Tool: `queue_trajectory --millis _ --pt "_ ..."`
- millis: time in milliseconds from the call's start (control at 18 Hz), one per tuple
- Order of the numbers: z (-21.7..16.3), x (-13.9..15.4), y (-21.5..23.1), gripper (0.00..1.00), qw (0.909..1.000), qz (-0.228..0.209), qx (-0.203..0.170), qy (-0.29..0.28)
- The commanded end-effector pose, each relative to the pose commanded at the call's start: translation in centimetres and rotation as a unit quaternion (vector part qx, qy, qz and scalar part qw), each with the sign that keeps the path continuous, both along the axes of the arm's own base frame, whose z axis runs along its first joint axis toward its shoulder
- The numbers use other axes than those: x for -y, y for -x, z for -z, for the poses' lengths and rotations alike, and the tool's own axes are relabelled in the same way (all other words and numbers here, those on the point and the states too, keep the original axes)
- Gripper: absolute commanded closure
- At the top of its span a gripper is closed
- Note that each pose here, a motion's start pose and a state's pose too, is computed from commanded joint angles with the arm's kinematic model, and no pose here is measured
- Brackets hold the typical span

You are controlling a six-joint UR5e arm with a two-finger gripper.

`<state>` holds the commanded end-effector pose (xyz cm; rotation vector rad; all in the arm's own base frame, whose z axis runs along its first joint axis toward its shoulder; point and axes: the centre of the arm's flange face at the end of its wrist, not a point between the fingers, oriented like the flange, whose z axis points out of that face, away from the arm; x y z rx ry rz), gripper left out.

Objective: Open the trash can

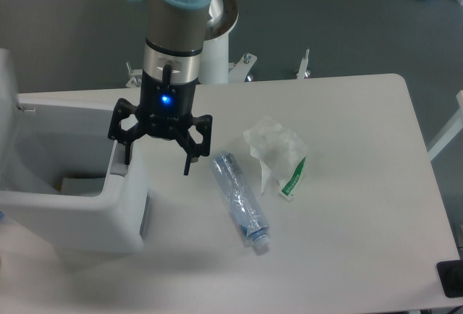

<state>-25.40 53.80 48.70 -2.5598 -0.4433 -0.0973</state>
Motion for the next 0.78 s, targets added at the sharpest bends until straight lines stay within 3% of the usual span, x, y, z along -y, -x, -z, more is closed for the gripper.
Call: queue_trajectory --millis 333,500,778 --pt "-3.8 0.2 0.6 0.0 0.9993 0.003 -0.024 -0.03" --pt "-4.7 0.9 3.5 0.0 0.9985 -0.018 -0.039 -0.035" --pt "-3.3 2.2 6.9 0.0 0.991 -0.005 -0.127 0.041"
